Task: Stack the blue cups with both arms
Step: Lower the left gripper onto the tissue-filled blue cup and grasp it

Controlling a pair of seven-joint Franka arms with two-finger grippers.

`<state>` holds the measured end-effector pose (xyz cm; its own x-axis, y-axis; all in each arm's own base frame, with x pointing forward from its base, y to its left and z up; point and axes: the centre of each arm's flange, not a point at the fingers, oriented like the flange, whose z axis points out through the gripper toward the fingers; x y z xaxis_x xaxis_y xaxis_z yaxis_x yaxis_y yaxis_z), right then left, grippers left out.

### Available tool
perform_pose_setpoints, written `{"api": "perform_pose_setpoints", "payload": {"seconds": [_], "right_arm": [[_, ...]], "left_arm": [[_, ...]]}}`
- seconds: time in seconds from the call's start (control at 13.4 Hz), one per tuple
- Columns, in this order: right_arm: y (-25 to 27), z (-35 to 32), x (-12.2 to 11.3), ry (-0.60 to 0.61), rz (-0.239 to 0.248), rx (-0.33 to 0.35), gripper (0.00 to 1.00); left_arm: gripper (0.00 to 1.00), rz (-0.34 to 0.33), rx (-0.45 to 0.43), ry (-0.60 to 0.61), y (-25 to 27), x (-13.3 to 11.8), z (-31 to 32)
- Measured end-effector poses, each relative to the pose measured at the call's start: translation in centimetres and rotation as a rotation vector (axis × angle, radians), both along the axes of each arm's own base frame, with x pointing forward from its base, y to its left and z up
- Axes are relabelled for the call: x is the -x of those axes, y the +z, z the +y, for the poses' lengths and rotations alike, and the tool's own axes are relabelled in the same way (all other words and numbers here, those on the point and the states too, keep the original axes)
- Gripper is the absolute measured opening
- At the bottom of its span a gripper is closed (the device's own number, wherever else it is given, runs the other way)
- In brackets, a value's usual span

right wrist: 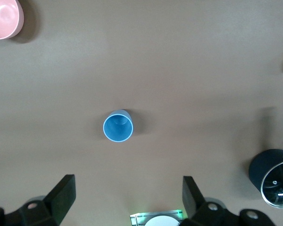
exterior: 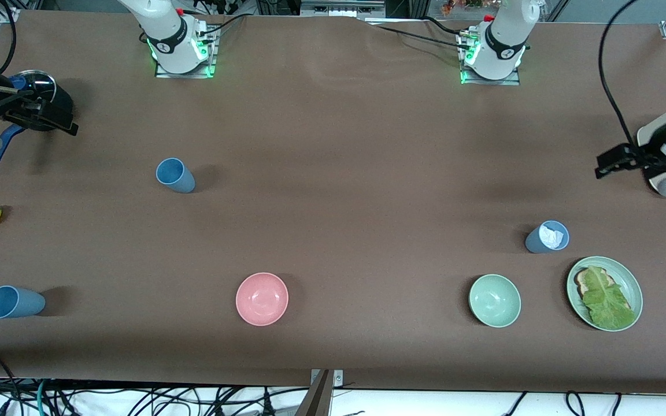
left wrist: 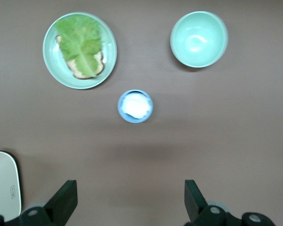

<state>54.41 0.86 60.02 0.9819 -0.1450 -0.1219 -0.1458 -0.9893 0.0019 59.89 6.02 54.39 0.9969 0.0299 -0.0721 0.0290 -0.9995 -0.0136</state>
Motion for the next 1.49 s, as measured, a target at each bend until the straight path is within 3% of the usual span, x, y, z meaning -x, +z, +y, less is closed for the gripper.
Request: {"api": "perform_pose_setpoints", "payload": {"seconds": [0.15, 0.52, 0.75, 1.04, 1.49], "right_arm": [[-0.1, 0.0, -0.1, 0.000, 0.002, 0.000, 1.00], [-0.2, 0.0, -0.2, 0.000, 0.004, 0.000, 1.00], [-0.2, 0.0, -0.2, 0.000, 0.003, 0.000, 1.00], [-0.2, 0.0, -0.2, 0.000, 0.003, 0.000, 1.00], [-0.2, 0.0, -0.2, 0.000, 0.002, 0.000, 1.00]], "left_arm": [[1.00, 0.064, 0.021, -0.038, -4.2, -1.0, 3.1], [1.00, 0.104, 0.052, -0.039, -17.3, -5.0, 6.2], [1.00, 0.143, 0.069, -0.043, -23.6, -5.9, 6.0], [0.93, 0.130, 0.075, -0.046, -28.2, -6.6, 5.8], [0.25, 0.145, 0.083, -0.086, -30.7, -7.0, 3.4]]}}
